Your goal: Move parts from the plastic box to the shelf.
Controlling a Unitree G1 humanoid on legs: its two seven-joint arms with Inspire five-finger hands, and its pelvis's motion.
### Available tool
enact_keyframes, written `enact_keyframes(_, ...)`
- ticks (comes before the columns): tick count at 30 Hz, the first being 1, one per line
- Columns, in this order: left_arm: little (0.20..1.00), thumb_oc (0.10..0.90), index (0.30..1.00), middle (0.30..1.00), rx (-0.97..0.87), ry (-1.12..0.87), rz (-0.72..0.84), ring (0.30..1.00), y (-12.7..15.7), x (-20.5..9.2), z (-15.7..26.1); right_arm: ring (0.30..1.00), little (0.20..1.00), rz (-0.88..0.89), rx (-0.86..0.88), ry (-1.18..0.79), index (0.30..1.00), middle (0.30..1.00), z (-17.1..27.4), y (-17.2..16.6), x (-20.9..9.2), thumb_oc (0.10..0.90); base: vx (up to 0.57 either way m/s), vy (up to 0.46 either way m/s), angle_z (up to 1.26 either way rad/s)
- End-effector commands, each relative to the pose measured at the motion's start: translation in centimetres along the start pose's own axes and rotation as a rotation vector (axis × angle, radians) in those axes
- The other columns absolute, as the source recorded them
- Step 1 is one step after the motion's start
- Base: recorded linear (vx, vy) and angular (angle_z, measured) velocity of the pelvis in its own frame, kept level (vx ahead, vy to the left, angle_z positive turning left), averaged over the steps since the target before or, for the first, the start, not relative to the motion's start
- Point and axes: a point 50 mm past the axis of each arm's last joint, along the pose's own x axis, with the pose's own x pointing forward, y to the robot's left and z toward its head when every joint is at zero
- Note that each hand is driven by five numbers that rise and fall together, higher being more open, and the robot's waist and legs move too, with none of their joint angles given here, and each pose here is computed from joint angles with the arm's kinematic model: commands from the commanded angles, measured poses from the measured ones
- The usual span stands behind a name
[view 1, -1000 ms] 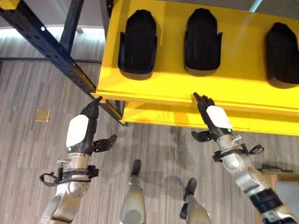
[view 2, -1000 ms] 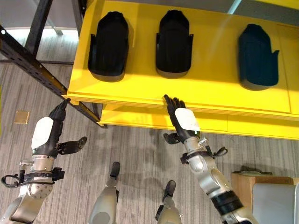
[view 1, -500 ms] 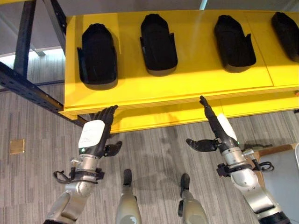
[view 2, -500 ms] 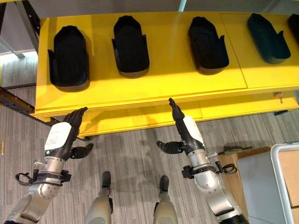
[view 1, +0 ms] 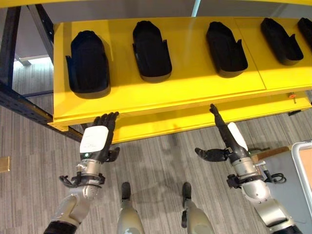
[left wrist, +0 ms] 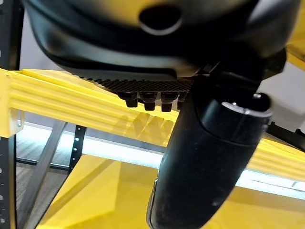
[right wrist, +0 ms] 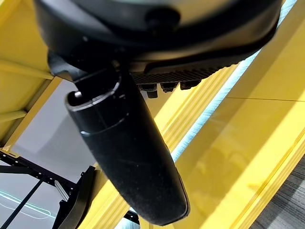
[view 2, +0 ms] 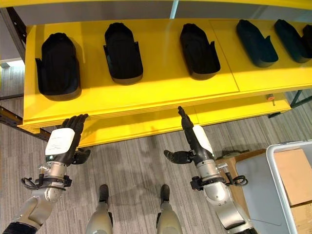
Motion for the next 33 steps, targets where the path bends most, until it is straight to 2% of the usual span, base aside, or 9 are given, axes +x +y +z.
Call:
enact_keyframes(1,1.0,0.9,1.0,1.0,0.102,-0.091,0.195,1.0,3.4,2.3,0.3,1.0,1.0,-0.152,0.042,-0.206,1.0,1.0,3.3,-2.4,1.0,0.9,0.0,0.0,0.0)
enact_keyframes(20,1.0,0.9,1.0,1.0,0.25,-0.06,0.282,1.0,5.3,4.0,-0.9,1.0,1.0,-0.143,0.038,-0.193,1.0,1.0,3.0,-2.1,1.1,0.9,0.0,0.0,0.0)
enact_keyframes(33,1.0,0.9,1.0,1.0,0.281,0.045,0.217,1.0,3.8,4.3,-2.8,1.0,1.0,-0.14,0.04,-0.184,1.0,1.0,2.9,-2.0,1.0,0.9,0.0,0.0,0.0)
